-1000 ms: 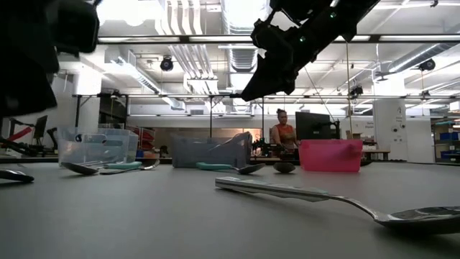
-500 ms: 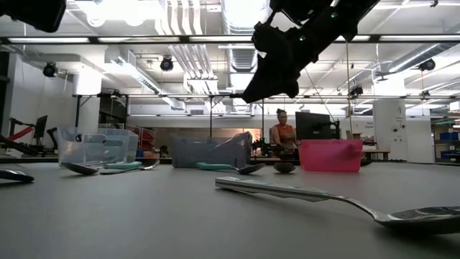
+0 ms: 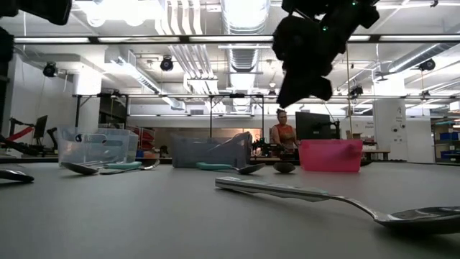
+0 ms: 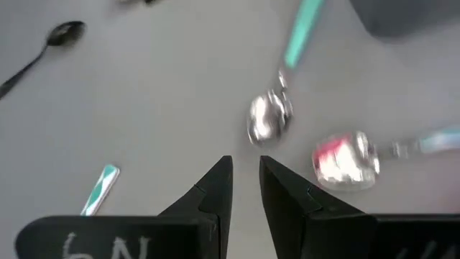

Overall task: Sort silverware by color (type)
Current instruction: Put the bottom black spoon into the transparent bin

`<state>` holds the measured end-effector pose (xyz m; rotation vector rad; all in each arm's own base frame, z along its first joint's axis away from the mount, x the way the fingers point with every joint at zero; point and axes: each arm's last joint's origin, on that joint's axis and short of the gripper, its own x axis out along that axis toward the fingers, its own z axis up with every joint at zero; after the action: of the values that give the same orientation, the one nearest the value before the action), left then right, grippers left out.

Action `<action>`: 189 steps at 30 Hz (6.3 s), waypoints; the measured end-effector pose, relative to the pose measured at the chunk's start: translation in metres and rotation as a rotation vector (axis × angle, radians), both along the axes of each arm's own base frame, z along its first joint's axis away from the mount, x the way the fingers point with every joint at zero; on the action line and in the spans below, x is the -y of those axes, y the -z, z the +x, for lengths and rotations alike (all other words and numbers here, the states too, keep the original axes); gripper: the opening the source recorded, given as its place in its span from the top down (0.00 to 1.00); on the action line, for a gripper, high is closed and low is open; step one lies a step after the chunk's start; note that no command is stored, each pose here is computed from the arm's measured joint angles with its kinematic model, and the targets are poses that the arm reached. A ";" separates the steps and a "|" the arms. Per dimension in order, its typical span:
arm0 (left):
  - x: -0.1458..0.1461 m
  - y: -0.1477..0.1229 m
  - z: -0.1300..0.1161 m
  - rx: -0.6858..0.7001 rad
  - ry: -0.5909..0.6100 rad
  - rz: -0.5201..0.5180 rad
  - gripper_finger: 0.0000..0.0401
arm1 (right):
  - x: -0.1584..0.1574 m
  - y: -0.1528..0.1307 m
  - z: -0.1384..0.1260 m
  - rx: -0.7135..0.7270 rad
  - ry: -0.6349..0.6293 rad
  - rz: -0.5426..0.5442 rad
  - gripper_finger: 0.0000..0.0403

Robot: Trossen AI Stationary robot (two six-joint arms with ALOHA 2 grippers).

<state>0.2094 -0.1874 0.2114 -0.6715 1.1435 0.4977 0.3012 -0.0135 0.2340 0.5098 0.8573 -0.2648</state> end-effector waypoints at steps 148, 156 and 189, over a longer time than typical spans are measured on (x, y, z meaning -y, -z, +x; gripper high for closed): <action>0.056 0.029 -0.014 0.243 -0.394 0.115 1.00 | -0.133 -0.041 0.047 -0.132 -0.724 -0.598 0.85; 0.058 -0.019 -0.009 0.503 -0.047 0.171 1.00 | -0.130 -0.030 0.049 -0.122 -0.748 -0.612 0.85; -0.014 -0.073 -0.030 0.797 0.540 0.629 1.00 | -0.081 -0.032 0.089 0.340 -0.794 -0.639 0.85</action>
<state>0.1789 -0.1738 0.2843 0.0304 0.3320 0.0763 0.3904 0.0673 0.2656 -0.3880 0.5412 0.2755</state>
